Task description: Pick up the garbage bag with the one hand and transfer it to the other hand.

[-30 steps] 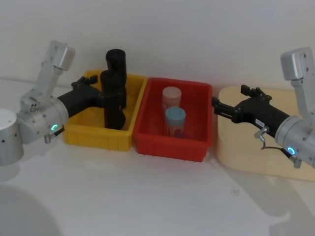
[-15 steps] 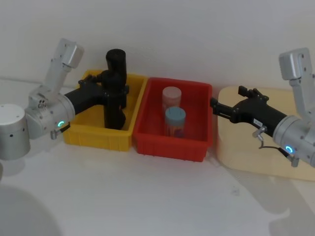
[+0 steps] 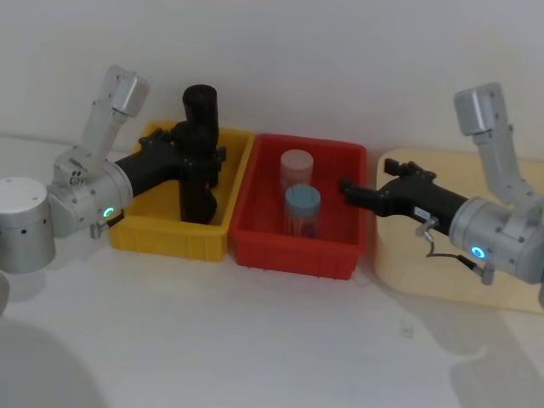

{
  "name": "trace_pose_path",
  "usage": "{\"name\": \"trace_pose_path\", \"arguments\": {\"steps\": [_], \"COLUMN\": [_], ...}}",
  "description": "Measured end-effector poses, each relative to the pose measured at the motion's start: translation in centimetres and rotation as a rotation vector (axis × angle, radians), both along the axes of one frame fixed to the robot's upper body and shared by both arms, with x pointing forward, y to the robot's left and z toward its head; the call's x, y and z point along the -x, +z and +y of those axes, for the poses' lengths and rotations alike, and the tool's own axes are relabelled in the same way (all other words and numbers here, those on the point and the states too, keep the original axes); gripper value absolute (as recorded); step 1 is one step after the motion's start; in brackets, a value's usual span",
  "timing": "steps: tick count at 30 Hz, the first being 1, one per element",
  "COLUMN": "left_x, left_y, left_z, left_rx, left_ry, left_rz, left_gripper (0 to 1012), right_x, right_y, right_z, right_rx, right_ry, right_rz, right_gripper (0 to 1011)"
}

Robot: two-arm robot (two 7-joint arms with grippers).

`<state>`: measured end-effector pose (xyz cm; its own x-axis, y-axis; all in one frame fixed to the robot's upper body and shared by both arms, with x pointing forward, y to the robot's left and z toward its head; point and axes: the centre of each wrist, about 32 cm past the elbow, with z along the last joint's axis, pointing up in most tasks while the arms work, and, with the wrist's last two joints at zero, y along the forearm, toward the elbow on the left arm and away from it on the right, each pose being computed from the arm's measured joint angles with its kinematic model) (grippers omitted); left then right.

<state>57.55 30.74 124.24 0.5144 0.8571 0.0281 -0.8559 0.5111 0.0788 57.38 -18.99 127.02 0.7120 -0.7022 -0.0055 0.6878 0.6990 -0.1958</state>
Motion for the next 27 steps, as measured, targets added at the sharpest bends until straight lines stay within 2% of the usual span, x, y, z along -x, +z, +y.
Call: {"name": "trace_pose_path", "arguments": {"steps": [12, 27], "left_x": [-0.11, -0.15], "left_y": [0.01, 0.00], "left_z": [-0.04, -0.09], "left_rx": [-0.002, -0.003], "left_ry": [-0.002, -0.003], "left_rz": [0.000, 0.000], "left_gripper": [1001, 1001], "right_x": [-1.5, -2.9], "right_y": [-0.3, -0.8], "right_z": [1.9, 4.2], "right_rx": [0.013, 0.050], "right_ry": [0.063, 0.101], "right_rz": [0.055, 0.063], "right_gripper": [1001, 1001]}}
